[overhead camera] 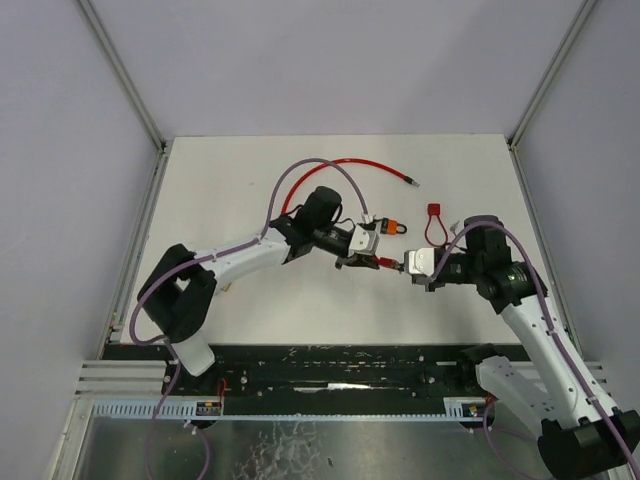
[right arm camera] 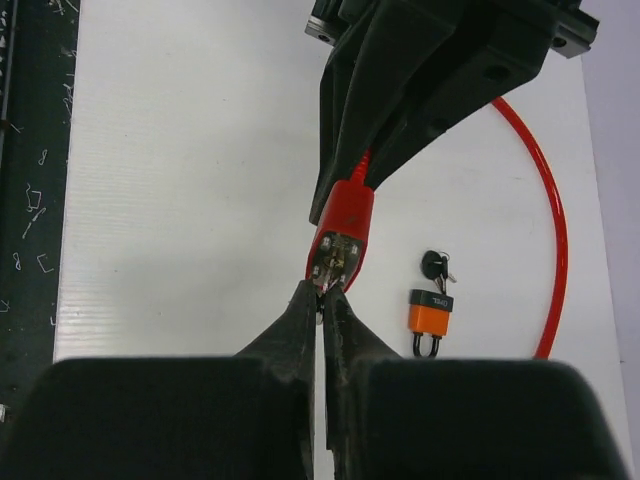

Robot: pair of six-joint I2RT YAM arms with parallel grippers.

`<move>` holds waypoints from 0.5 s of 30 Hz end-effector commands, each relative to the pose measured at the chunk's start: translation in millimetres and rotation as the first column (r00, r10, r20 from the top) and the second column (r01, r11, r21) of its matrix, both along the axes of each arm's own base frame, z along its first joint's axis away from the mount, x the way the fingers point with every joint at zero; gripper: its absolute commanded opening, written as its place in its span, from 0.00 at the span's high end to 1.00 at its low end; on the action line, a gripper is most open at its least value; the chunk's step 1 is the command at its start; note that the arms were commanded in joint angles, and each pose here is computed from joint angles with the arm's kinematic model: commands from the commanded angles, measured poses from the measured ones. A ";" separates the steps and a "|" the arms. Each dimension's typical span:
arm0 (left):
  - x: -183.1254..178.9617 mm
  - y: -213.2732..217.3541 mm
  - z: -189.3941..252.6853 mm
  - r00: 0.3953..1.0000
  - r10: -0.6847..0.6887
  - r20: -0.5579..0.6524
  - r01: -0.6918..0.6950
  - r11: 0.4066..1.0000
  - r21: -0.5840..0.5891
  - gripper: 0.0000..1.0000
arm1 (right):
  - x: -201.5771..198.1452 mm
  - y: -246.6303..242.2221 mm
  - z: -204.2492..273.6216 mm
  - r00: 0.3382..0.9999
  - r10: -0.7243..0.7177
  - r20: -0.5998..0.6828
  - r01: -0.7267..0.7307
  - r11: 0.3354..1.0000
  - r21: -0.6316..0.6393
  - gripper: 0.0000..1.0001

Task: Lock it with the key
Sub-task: Remove the key from the lock.

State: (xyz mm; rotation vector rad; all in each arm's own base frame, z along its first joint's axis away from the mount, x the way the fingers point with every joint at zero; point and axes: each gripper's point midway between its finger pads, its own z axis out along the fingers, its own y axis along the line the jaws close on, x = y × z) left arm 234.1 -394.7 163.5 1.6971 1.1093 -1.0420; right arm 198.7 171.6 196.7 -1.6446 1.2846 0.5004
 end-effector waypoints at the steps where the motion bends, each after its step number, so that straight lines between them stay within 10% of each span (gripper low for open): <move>1: -29.1 5.4 -9.8 0.981 -0.104 -0.164 0.113 0.993 0.045 1.00 | -2.6 0.4 -3.5 1.000 0.027 0.003 -0.027 1.000 0.004 1.00; 4: 9.2 -0.2 -24.0 0.975 0.182 0.125 -0.191 0.979 0.065 1.00 | 5.9 -4.8 0.5 0.999 -0.042 -0.033 0.042 0.999 0.023 1.00; 8: 34.5 16.1 -14.2 0.807 0.370 0.460 -0.368 0.925 -0.097 1.00 | 8.0 -4.6 10.2 0.990 -0.065 -0.129 0.077 0.993 0.091 1.00; 12: 47.2 30.1 -14.5 0.687 0.438 0.580 -0.451 0.883 -0.133 1.00 | -0.5 -1.4 -2.6 0.973 -0.011 -0.229 0.032 0.996 0.088 1.00; 15: 41.2 24.7 -22.4 0.745 0.391 0.540 -0.415 0.906 -0.082 1.00 | -0.4 -6.8 -9.8 0.985 -0.017 -0.174 0.026 0.998 0.050 1.00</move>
